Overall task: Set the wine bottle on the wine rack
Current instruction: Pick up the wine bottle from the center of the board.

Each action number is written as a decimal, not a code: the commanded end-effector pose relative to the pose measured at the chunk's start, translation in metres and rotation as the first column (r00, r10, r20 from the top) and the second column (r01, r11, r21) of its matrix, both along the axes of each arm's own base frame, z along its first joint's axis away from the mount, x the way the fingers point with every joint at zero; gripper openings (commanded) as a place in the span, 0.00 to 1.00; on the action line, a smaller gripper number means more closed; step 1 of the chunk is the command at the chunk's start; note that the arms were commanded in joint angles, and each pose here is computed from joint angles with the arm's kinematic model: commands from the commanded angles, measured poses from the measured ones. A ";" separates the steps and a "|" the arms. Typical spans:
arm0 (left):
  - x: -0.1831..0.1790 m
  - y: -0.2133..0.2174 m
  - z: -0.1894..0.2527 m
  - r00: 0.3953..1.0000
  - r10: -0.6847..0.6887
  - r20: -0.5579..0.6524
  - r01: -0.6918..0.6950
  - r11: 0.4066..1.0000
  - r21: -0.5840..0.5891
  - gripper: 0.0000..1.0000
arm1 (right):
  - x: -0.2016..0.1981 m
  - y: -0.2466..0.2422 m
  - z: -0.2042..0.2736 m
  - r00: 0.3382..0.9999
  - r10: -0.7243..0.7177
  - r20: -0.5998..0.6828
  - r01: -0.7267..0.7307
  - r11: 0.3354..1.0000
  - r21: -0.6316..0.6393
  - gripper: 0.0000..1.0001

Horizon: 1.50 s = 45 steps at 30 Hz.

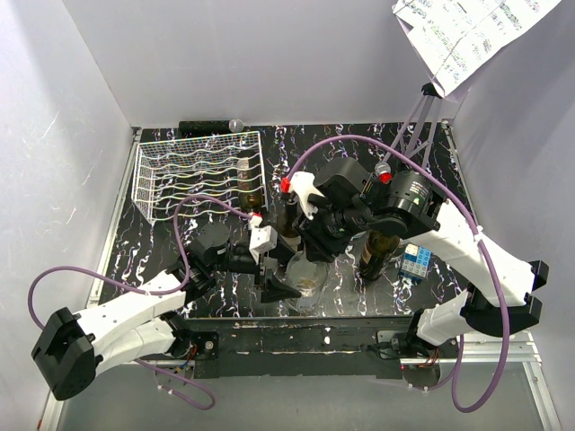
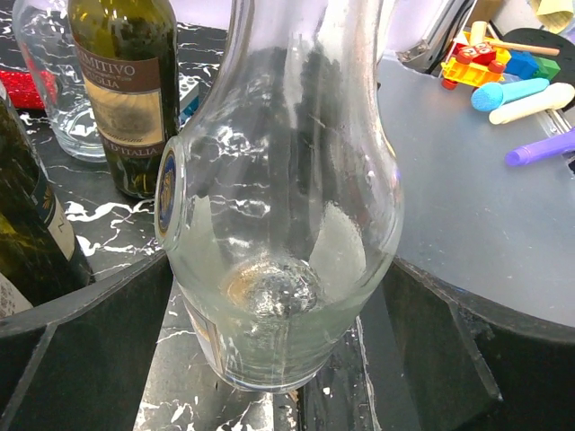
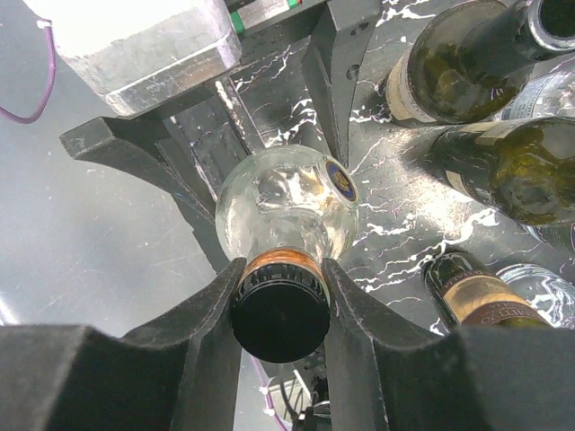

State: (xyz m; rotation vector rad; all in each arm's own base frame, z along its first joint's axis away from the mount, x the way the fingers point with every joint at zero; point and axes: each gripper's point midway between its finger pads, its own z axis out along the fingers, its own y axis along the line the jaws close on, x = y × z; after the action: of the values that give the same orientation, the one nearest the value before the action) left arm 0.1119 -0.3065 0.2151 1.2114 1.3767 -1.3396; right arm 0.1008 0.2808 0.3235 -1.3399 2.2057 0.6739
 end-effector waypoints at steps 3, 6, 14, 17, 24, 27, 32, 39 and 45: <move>0.001 -0.009 0.019 0.999 -0.031 0.017 0.032 0.999 -0.043 0.98 | -0.012 0.037 0.086 0.993 0.081 0.090 -0.109 0.921 0.375 0.01; 0.001 -0.009 0.017 0.999 -0.034 0.000 0.034 0.999 -0.034 0.98 | -0.014 0.035 0.087 0.992 0.082 0.094 -0.112 0.918 0.379 0.01; -0.007 -0.011 0.015 0.995 -0.078 -0.054 0.077 0.997 -0.030 0.98 | -0.015 0.033 0.097 0.990 0.079 0.116 -0.121 0.899 0.420 0.01; -0.007 -0.011 0.014 0.993 -0.083 -0.082 0.081 0.996 -0.025 0.98 | -0.015 0.033 0.105 0.989 0.070 0.126 -0.120 0.889 0.441 0.01; -0.008 -0.015 0.014 0.988 -0.099 -0.120 0.100 0.995 -0.002 0.93 | -0.015 0.034 0.112 0.989 0.070 0.133 -0.124 0.878 0.463 0.01; -0.005 -0.015 0.012 0.990 -0.088 -0.106 0.090 0.996 0.011 0.70 | -0.015 0.034 0.108 0.989 0.072 0.131 -0.124 0.882 0.454 0.01; -0.002 -0.013 0.007 0.993 -0.073 -0.092 0.078 0.996 0.048 0.26 | -0.016 0.031 0.099 0.990 0.074 0.121 -0.120 0.890 0.440 0.01; 0.011 -0.007 0.003 0.998 0.023 -0.061 -0.017 0.994 0.108 0.69 | -0.015 0.023 0.089 0.992 0.053 0.112 -0.095 0.907 0.410 0.01; 0.023 0.012 -0.001 0.987 0.164 0.003 -0.162 0.976 0.143 0.98 | -0.012 0.018 0.080 0.993 0.025 0.111 -0.067 0.918 0.391 0.01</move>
State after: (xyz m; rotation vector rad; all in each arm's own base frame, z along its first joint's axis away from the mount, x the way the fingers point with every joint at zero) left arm 0.1114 -0.3092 0.2218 1.2489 1.4797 -1.3422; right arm 0.0998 0.2789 0.3389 -1.2964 2.0846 0.7377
